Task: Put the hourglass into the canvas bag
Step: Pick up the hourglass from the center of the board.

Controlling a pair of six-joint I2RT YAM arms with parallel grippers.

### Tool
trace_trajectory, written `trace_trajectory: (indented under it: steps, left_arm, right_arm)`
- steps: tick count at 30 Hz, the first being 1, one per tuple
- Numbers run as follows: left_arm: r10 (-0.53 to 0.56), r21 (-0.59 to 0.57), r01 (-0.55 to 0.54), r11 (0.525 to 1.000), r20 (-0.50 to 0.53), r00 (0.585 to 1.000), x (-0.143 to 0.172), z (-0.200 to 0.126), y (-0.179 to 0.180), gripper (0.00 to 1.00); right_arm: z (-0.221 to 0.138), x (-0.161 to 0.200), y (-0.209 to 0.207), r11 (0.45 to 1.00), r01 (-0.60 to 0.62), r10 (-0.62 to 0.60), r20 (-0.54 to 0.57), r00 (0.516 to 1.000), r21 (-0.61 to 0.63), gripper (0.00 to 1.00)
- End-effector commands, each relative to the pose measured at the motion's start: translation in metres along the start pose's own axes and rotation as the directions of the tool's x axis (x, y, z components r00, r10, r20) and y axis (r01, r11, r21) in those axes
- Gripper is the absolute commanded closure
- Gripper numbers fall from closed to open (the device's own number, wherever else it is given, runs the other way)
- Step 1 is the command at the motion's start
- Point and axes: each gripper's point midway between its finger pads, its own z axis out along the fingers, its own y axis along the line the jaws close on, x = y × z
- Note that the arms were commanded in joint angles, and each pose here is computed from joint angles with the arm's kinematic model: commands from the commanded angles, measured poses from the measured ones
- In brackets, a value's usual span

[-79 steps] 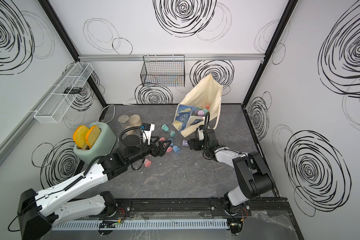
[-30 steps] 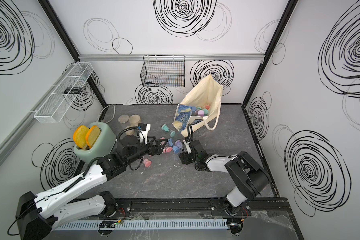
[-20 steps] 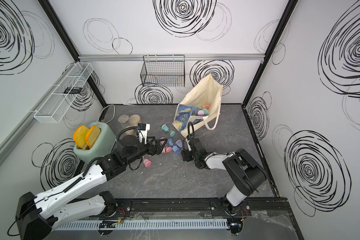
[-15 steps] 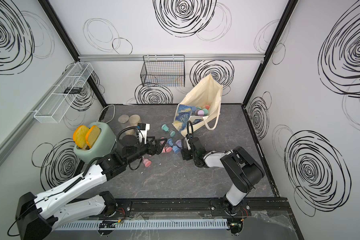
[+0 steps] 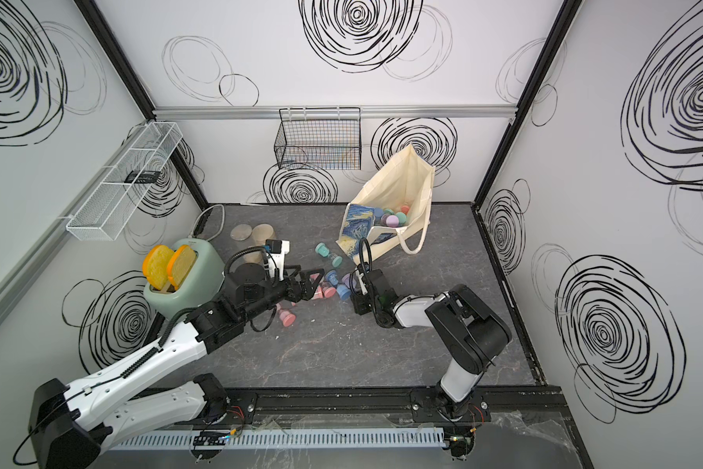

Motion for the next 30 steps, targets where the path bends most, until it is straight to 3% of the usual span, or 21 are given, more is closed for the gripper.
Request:
trace_trajectory:
  steps: [1,13,20,26,30]
  left_arm:
    - [-0.018,0.025,0.018,1.000,0.028,0.999,-0.007,-0.002,-0.004,0.04]
    - [-0.024,0.036,0.022,0.999,0.054,0.998,-0.017,-0.005,-0.007,0.04]
    - [-0.021,0.054,0.016,0.998,0.091,0.996,-0.035,-0.012,-0.016,0.04]
    - [-0.006,0.067,-0.004,0.998,0.142,0.990,-0.059,-0.022,-0.027,0.04]
    - [0.002,0.080,-0.015,0.997,0.166,0.986,-0.075,-0.025,-0.035,0.04]
  right_arm:
    - [-0.001,0.021,-0.006,0.999,-0.016,0.018,-0.069,0.997,0.031,0.45]
    - [-0.030,-0.002,0.005,0.998,-0.053,0.053,-0.003,0.999,-0.035,0.58]
    - [-0.068,-0.033,0.018,0.993,-0.062,0.068,0.065,0.996,-0.099,0.61]
    - [-0.131,-0.084,0.036,0.984,-0.011,0.053,0.240,0.969,-0.175,0.62]
    - [-0.179,-0.128,0.044,0.979,0.018,0.066,0.403,0.913,-0.202,0.63]
